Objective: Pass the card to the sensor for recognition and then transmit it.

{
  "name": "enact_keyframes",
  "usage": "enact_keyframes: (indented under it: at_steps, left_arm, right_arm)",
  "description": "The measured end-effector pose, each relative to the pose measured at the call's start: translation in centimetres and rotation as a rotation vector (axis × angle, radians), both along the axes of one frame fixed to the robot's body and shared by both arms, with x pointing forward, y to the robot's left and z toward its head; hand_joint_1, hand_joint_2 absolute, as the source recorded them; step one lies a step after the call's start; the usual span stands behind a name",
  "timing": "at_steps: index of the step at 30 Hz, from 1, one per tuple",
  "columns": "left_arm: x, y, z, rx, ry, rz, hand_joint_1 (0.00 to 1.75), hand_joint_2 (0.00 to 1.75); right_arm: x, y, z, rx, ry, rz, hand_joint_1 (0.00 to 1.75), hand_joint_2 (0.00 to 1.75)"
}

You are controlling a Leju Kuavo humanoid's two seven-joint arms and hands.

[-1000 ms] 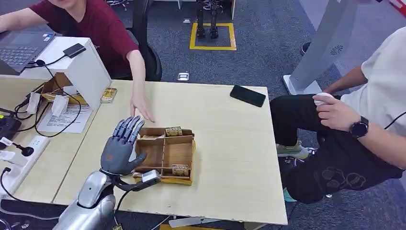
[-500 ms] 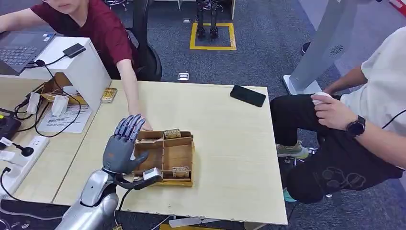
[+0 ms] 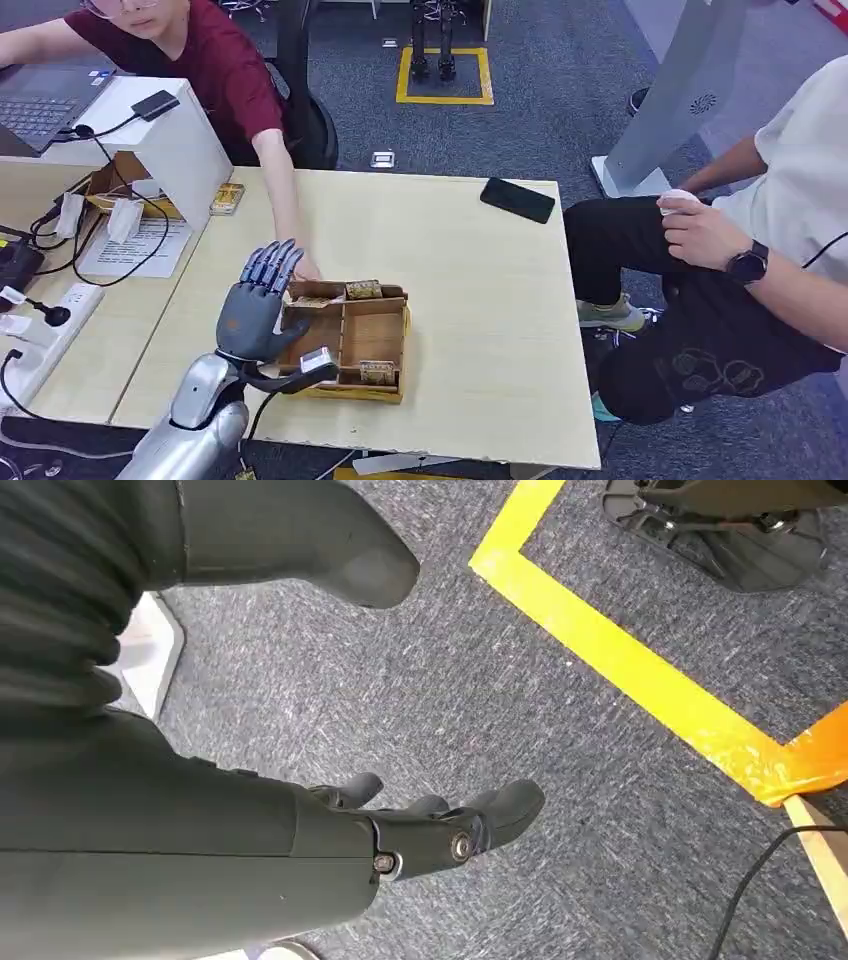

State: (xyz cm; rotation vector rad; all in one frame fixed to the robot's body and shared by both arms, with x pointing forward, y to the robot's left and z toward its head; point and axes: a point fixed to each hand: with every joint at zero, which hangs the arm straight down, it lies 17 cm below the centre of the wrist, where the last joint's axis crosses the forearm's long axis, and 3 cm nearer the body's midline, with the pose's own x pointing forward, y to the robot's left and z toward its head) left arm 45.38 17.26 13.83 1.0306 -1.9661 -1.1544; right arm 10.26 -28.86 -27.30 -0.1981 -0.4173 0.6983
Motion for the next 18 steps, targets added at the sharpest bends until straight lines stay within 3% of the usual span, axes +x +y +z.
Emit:
enact_keyframes:
  at_steps: [12, 13, 14, 18]
  left_arm:
    - [-0.03, -0.22, -0.42, -0.018, 0.016, -0.009, 0.0, 1.75]
    - [-0.03, -0.25, -0.41, -0.019, 0.016, -0.009, 1.59, 1.75]
    - [-0.02, -0.25, -0.45, -0.02, 0.018, -0.009, 1.75, 1.75]
    - [-0.17, -0.45, -0.51, -0.053, 0.034, -0.038, 1.75, 1.75]
  right_arm:
    - [0.3, 0.19, 0.06, 0.002, -0.006, 0.006, 0.0, 1.75]
    - [0.33, 0.22, 0.07, 0.002, -0.007, 0.006, 0.0, 1.75]
    - [0.34, 0.24, 0.07, 0.002, -0.007, 0.006, 0.0, 1.75]
    - [0.37, 0.22, 0.08, 0.001, -0.008, 0.005, 0.0, 1.75]
